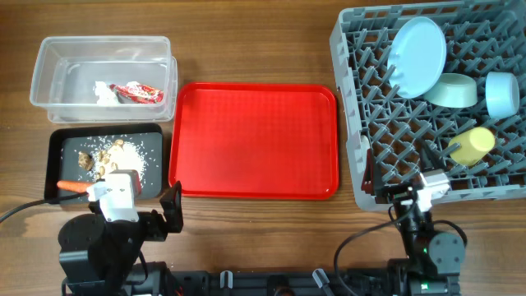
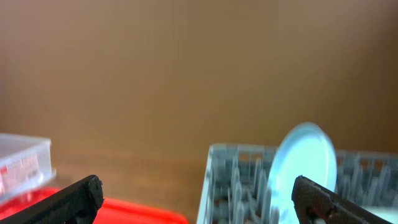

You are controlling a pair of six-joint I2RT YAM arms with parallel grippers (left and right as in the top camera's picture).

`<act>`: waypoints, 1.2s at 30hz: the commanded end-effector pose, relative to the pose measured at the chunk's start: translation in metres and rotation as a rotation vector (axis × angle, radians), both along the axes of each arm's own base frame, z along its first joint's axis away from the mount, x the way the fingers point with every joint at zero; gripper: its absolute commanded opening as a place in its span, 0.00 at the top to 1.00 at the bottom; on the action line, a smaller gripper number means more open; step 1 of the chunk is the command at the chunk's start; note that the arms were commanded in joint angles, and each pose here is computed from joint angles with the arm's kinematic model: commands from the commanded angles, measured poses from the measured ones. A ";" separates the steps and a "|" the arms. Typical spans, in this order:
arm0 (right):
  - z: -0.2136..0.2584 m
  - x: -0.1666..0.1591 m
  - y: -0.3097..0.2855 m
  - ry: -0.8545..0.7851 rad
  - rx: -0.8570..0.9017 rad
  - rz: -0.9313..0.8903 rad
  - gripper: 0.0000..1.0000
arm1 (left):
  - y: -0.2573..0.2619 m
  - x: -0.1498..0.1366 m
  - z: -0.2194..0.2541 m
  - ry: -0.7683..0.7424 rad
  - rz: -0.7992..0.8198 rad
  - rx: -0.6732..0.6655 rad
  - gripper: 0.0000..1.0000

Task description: Sort waste into correct bins and load items into the dishwasher rack

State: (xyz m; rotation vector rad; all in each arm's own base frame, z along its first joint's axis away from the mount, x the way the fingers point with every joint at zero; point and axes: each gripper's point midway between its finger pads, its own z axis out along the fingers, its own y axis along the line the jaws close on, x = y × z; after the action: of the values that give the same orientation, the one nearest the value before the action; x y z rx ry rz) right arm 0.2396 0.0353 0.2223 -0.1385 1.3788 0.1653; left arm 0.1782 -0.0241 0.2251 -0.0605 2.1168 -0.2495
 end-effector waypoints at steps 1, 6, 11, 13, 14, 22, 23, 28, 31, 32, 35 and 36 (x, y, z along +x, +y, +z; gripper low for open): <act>-0.010 0.002 -0.008 0.036 -0.007 -0.047 0.00 | -0.003 -0.001 0.000 -0.003 -0.018 -0.007 0.00; -0.047 0.005 -0.008 0.185 -0.012 -0.049 0.00 | -0.003 -0.001 0.000 -0.003 -0.018 -0.007 0.00; -0.047 0.006 -0.009 0.187 -0.012 -0.052 0.00 | -0.003 -0.001 0.000 -0.003 -0.018 -0.007 0.00; -0.048 0.006 -0.009 0.191 -0.012 -0.052 0.00 | -0.003 -0.001 0.000 -0.003 -0.018 -0.007 0.00; -0.048 0.006 -0.009 0.191 -0.012 -0.052 0.00 | -0.003 -0.001 0.000 -0.003 -0.018 -0.007 0.00; -0.048 0.006 -0.009 0.191 -0.012 -0.052 0.00 | -0.003 -0.001 0.000 -0.003 -0.018 -0.007 0.00; -0.048 0.006 -0.009 0.191 -0.013 -0.052 0.00 | -0.003 -0.001 0.000 -0.003 -0.018 -0.007 0.00; -0.048 0.006 -0.009 0.191 -0.012 -0.053 0.00 | -0.003 -0.001 0.000 -0.003 -0.018 -0.007 0.00; -0.048 0.006 -0.009 0.191 -0.013 -0.052 0.00 | -0.003 -0.001 0.000 -0.003 -0.018 -0.007 0.00; -0.048 0.006 -0.009 0.191 -0.012 -0.052 0.00 | -0.003 -0.001 0.000 -0.003 -0.018 -0.007 0.00; -0.048 0.006 -0.009 0.191 -0.012 -0.052 0.00 | -0.003 -0.001 0.000 -0.003 -0.018 -0.007 0.00; -0.048 0.006 -0.009 0.191 -0.013 -0.052 0.00 | -0.003 -0.001 0.000 -0.003 -0.018 -0.007 0.00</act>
State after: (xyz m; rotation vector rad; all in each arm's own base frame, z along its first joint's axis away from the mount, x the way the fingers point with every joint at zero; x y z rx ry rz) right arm 0.2453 0.0292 0.1739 -0.1030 1.5752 0.1469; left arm 0.1782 -0.0241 0.2251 -0.0605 2.1168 -0.2495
